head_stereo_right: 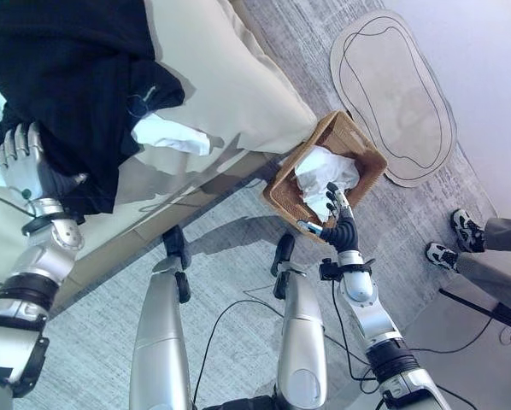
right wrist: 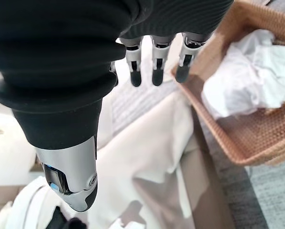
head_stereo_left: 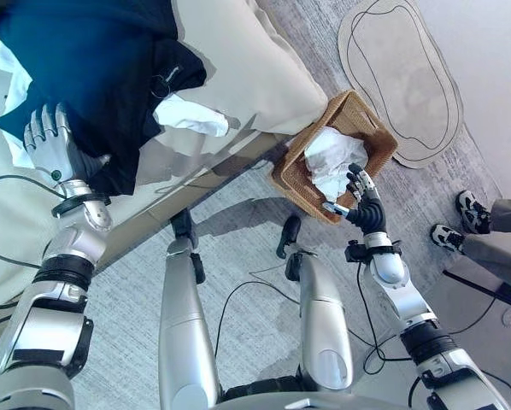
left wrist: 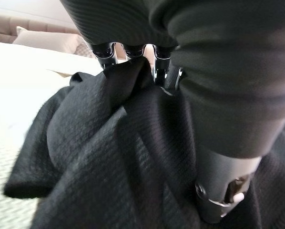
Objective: Pick up clothes into the bucket
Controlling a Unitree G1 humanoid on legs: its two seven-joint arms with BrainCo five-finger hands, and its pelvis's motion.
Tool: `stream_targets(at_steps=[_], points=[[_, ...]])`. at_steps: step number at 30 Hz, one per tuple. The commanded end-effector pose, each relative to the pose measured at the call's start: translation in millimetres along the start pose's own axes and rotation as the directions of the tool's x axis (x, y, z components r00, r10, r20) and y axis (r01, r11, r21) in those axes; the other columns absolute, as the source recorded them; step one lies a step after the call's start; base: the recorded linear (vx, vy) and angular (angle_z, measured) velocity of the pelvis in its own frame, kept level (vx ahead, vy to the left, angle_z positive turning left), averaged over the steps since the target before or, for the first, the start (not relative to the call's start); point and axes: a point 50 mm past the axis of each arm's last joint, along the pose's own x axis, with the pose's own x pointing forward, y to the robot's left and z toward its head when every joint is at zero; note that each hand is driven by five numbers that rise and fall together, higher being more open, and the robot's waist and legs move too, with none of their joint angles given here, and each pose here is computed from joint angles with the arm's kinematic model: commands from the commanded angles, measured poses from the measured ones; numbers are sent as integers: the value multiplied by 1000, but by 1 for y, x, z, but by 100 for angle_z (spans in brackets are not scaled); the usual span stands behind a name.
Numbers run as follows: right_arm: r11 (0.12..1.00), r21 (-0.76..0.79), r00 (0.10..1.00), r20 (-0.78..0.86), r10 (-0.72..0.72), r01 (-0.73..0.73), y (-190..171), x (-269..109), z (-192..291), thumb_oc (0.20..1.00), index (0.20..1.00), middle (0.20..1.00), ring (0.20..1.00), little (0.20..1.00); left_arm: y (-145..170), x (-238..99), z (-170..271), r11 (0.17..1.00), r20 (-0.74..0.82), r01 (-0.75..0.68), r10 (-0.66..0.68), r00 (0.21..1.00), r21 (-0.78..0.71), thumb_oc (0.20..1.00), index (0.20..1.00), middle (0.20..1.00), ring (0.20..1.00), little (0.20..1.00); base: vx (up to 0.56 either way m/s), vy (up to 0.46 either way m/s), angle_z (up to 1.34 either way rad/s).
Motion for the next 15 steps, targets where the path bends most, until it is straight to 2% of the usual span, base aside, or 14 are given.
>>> stream_targets(at_steps=[1, 2, 8, 15], points=[[1000, 7, 993, 114, -11, 10, -11, -3, 19, 1000, 1000, 1000, 1000, 1000, 11, 12, -2, 997, 65, -22, 16, 998, 81, 200, 200, 200, 200, 200, 0, 0, 0], [1000, -1, 994, 109, -16, 17, -13, -2, 18, 1000, 1000, 1000, 1000, 1000, 6, 9, 1, 993, 97, 27, -39, 995, 114, 200, 200, 200, 200, 200, 0, 0, 0], [1000, -3, 995, 97, 3, -3, -10, -1, 16, 1000, 1000, 1000, 1000, 1000, -9, -3, 4, 984, 112, 120, -135, 984, 130, 200, 200, 200, 200, 200, 0, 0, 0], [1000, -2, 996, 86, 2, -2, -10, -2, 13, 1000, 1000, 1000, 1000, 1000, -16, -13, 3, 982, 103, 161, -172, 980, 103, 200, 200, 200, 200, 200, 0, 0, 0]])
